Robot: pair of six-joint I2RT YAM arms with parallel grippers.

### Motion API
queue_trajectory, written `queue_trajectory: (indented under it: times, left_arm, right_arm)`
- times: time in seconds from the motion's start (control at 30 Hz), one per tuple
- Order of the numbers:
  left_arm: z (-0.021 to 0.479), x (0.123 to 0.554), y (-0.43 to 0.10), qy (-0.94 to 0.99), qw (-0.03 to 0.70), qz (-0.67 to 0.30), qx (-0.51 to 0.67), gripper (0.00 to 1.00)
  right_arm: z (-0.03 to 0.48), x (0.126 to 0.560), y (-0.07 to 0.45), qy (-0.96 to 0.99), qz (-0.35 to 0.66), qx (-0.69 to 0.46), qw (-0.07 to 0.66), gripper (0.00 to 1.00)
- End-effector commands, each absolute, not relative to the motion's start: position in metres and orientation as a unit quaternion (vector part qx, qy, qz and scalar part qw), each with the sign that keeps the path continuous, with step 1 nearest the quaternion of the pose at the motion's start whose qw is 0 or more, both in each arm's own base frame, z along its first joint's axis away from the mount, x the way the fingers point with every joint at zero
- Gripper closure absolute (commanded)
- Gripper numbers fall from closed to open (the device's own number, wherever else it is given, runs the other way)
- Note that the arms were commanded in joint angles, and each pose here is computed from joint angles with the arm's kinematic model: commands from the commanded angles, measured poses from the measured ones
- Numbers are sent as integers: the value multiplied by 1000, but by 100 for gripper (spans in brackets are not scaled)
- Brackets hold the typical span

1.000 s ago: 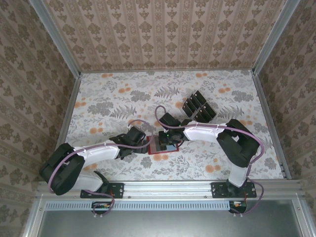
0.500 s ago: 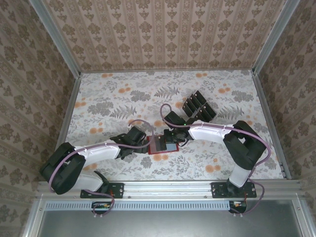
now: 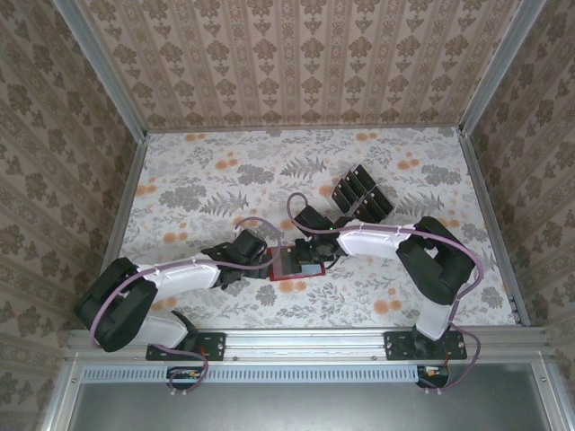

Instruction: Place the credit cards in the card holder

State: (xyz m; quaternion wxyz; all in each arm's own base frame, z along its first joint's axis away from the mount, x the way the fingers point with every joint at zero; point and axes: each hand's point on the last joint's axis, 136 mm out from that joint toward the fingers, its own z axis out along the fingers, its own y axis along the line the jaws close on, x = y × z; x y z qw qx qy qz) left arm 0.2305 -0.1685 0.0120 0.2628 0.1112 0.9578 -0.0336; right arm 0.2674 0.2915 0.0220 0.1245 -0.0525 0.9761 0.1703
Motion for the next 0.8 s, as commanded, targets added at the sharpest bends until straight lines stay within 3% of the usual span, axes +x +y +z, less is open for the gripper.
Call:
queue_trajectory:
  times: [0.0, 0.77]
  left_arm:
    - [-4, 227, -181, 959, 247, -56, 127, 0]
    - [-9, 227, -182, 960, 244, -57, 128, 0]
  right_arm:
    - [15, 261, 299, 977, 172, -62, 109, 95]
    - [19, 257, 327, 974, 172, -108, 103, 92]
